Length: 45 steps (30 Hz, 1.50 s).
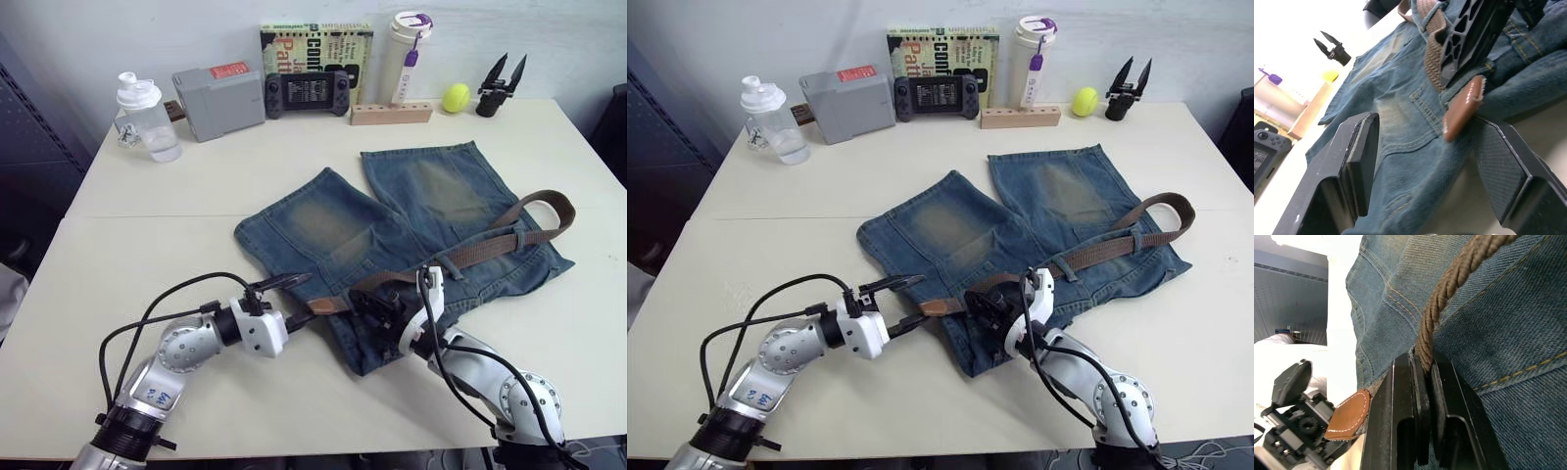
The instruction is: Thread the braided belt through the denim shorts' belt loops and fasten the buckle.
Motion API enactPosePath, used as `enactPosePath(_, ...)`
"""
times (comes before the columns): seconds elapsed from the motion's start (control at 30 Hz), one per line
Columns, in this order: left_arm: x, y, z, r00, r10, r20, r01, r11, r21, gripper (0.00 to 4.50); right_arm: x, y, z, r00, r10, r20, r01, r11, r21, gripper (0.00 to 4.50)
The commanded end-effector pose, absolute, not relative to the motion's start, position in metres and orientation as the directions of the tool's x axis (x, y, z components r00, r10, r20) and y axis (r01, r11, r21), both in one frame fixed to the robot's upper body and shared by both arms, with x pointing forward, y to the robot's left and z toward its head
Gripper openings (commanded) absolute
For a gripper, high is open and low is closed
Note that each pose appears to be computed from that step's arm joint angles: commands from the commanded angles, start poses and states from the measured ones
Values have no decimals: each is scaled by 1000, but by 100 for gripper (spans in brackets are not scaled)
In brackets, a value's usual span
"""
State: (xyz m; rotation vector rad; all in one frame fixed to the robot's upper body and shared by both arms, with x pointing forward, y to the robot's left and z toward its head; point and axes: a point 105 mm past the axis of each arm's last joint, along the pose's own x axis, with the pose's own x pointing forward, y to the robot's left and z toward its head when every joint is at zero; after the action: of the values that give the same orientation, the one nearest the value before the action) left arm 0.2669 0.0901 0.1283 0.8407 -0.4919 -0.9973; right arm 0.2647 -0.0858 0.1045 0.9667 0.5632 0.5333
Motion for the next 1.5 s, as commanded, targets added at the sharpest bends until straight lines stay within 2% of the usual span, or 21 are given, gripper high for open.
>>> enactPosePath(0.03,264,89,140,464,-885,26,511,291,809,319,257,-75,96,700,678,-224,-158,453,877,0)
enactPosePath(0.4,258,69,124,401,-914,-59,492,161,855,319,256,-75,97,702,677,-222,-161,454,876,0)
enactPosePath(0.53,259,67,122,397,-916,-61,486,154,860,319,256,-75,97,703,676,-221,-162,454,876,0)
enactPosePath(0.57,259,67,122,395,-917,-62,482,150,863,294,256,-75,97,703,676,-221,-162,454,876,0)
enactPosePath(0.6,258,67,122,387,-920,-64,478,141,867,294,256,-75,97,704,675,-221,-162,455,876,0)
enactPosePath(0.83,253,69,111,364,-924,-116,459,70,886,4,258,-77,97,706,672,-222,-160,457,875,0)
enactPosePath(1.03,256,72,107,383,-915,-130,453,63,889,4,264,-85,108,737,649,-188,-172,449,877,0)
enactPosePath(1.17,257,72,107,387,-913,-127,451,67,890,0,263,-103,132,762,637,-118,-266,474,839,146)
enactPosePath(1.23,257,72,106,387,-913,-126,450,68,890,0,261,-107,138,757,645,-101,-289,470,834,241)
enactPosePath(1.33,257,71,107,388,-914,-120,450,74,890,0,253,-128,161,730,680,-74,-451,560,695,384)
enactPosePath(1.37,257,71,107,388,-914,-118,450,76,890,0,251,-133,165,726,683,-75,-481,583,655,420)
enactPosePath(1.4,257,71,107,389,-914,-116,450,78,890,0,248,-138,168,716,694,-79,-512,599,615,444)
enactPosePath(1.47,257,71,107,389,-914,-114,451,81,889,0,244,-142,171,696,713,-86,-550,606,575,444)
enactPosePath(1.5,257,71,106,389,-914,-111,452,85,888,0,241,-145,167,692,711,-124,-562,639,525,423)
